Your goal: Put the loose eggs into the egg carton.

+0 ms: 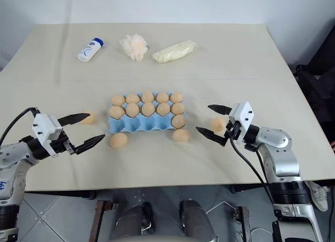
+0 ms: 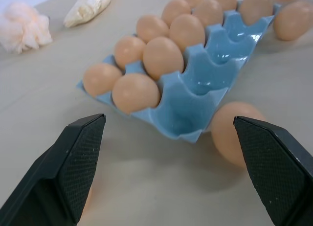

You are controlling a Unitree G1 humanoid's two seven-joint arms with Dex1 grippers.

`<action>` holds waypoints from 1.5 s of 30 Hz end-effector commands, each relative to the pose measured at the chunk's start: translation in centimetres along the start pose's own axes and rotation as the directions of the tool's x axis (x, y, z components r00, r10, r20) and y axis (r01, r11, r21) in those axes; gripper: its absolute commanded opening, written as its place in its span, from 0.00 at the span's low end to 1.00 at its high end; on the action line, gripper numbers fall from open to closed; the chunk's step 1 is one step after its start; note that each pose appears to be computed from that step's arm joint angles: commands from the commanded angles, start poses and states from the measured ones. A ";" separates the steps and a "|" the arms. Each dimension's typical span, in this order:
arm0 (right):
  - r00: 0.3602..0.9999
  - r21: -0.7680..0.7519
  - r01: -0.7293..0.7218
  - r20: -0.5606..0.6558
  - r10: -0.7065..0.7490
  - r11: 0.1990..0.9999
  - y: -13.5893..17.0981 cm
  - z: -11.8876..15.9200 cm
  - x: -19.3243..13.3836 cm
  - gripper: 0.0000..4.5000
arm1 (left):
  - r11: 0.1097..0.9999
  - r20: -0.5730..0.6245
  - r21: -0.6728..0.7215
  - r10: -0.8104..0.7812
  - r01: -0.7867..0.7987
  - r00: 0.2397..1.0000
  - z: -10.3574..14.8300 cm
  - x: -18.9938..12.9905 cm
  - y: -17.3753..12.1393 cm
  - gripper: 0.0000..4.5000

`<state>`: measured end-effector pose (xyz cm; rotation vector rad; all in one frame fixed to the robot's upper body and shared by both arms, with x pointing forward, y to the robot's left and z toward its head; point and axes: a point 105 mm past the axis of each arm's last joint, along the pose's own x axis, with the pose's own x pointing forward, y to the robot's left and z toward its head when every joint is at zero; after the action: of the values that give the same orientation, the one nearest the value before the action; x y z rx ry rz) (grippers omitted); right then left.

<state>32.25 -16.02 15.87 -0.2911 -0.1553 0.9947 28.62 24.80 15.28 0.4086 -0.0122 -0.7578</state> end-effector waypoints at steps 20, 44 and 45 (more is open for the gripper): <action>0.966 -0.017 0.253 -0.056 -0.253 0.967 0.1 -0.3 -6.6 1.00 | 0.941 0.100 0.096 -0.334 0.325 0.937 3.8 4.7 -5.5 0.99; 0.957 0.086 0.259 -0.159 -0.244 0.962 -3.2 -5.4 -0.8 0.85 | 0.922 0.126 0.101 -0.386 0.375 0.914 3.5 5.7 -7.4 1.00; 0.960 0.082 0.249 -0.155 -0.234 0.965 -3.2 -5.3 -0.6 0.79 | 0.923 0.124 0.100 -0.381 0.371 0.916 3.4 5.6 -7.4 1.00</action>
<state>35.69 -19.35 10.85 -0.2214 0.0341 0.7122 27.52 14.92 13.95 0.4101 -0.0552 -1.1832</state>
